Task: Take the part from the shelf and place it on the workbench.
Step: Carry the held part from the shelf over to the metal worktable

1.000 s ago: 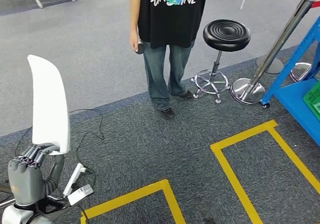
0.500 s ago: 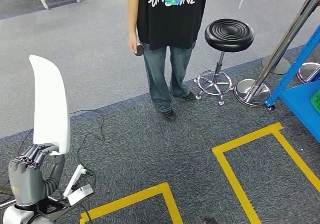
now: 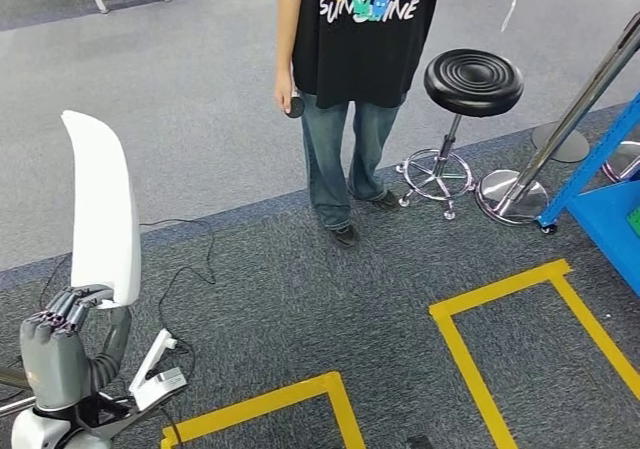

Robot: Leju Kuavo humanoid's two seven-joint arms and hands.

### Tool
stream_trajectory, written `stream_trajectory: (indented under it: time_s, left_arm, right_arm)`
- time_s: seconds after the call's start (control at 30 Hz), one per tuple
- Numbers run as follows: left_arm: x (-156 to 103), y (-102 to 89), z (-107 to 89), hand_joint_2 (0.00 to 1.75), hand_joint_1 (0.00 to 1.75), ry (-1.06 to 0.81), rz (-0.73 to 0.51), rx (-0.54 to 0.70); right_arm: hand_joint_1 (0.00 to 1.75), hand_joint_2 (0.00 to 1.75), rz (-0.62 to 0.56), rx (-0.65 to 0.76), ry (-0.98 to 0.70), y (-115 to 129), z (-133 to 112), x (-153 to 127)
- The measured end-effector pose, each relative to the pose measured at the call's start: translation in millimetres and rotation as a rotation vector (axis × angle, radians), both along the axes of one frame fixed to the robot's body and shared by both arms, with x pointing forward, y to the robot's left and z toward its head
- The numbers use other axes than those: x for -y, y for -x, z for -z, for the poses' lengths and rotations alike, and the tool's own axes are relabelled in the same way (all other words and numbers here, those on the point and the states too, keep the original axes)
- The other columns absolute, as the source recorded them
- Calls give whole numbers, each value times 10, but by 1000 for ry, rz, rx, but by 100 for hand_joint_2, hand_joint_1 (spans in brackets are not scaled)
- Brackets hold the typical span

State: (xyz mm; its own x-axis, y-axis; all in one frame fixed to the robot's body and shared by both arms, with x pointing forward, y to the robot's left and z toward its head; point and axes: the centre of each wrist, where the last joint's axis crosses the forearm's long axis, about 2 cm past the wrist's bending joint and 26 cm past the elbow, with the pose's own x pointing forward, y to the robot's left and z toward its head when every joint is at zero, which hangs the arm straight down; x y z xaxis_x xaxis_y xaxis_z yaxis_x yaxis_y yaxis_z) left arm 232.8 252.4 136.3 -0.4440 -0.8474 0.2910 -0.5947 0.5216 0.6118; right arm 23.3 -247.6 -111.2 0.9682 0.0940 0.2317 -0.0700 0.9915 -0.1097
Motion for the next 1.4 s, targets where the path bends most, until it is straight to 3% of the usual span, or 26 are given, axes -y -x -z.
stream_trajectory:
  time_s: [1.4]
  left_arm:
    - [28, 23, 9, 175, 175, 25, 28, -56]
  right_arm:
    - [0, 0, 22, -7, -1, 1, 2, 24]
